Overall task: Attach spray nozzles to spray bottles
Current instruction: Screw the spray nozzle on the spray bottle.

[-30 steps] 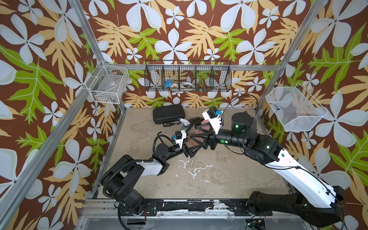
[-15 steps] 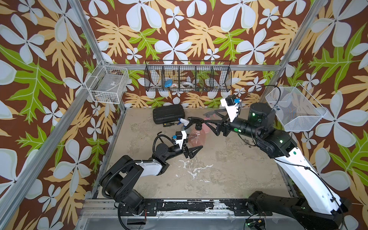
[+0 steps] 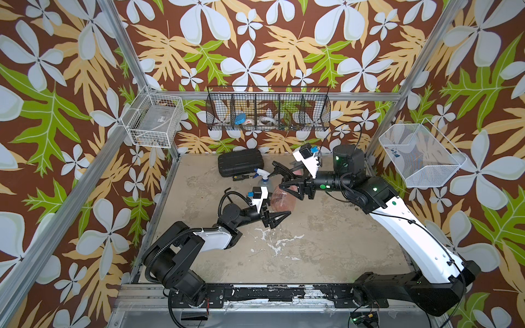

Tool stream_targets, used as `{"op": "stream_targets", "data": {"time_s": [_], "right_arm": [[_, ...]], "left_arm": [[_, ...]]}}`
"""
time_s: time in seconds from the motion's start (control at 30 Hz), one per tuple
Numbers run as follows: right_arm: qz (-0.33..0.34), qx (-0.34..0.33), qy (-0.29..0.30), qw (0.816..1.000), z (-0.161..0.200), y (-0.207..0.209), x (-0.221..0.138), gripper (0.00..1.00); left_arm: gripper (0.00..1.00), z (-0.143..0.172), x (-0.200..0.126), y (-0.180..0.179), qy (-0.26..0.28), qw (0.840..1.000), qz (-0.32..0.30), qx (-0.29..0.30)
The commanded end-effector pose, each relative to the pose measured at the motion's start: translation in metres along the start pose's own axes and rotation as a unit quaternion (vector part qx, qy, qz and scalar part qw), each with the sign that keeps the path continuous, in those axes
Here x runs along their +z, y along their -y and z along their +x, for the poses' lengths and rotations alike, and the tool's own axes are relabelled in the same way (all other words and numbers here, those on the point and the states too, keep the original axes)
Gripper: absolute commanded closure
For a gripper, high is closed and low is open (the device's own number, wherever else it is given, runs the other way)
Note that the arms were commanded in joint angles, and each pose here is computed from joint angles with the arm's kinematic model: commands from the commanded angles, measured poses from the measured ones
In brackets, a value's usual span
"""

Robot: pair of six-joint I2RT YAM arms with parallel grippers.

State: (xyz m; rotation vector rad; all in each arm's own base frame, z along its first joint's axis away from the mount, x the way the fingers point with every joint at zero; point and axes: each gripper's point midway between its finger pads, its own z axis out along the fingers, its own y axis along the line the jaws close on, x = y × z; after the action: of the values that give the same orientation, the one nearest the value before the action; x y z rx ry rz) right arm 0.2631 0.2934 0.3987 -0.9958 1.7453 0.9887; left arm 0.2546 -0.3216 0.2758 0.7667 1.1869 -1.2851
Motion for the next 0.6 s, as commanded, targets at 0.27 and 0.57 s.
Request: {"op": "stream_targets", "data": {"time_s": [0.27, 0.57], "right_arm": [[-0.015, 0.007, 0.014, 1.000, -0.007, -0.001, 0.006, 0.48], [0.005, 0.011, 0.011, 1.000, -0.005, 0.002, 0.011, 0.62]], "left_arm": [[0.41, -0.018, 0.002, 0.004, 0.024, 0.999, 0.007, 0.027], [0.43, -0.033, -0.006, -0.014, 0.052, 0.994, -0.067, 0.074]]}}
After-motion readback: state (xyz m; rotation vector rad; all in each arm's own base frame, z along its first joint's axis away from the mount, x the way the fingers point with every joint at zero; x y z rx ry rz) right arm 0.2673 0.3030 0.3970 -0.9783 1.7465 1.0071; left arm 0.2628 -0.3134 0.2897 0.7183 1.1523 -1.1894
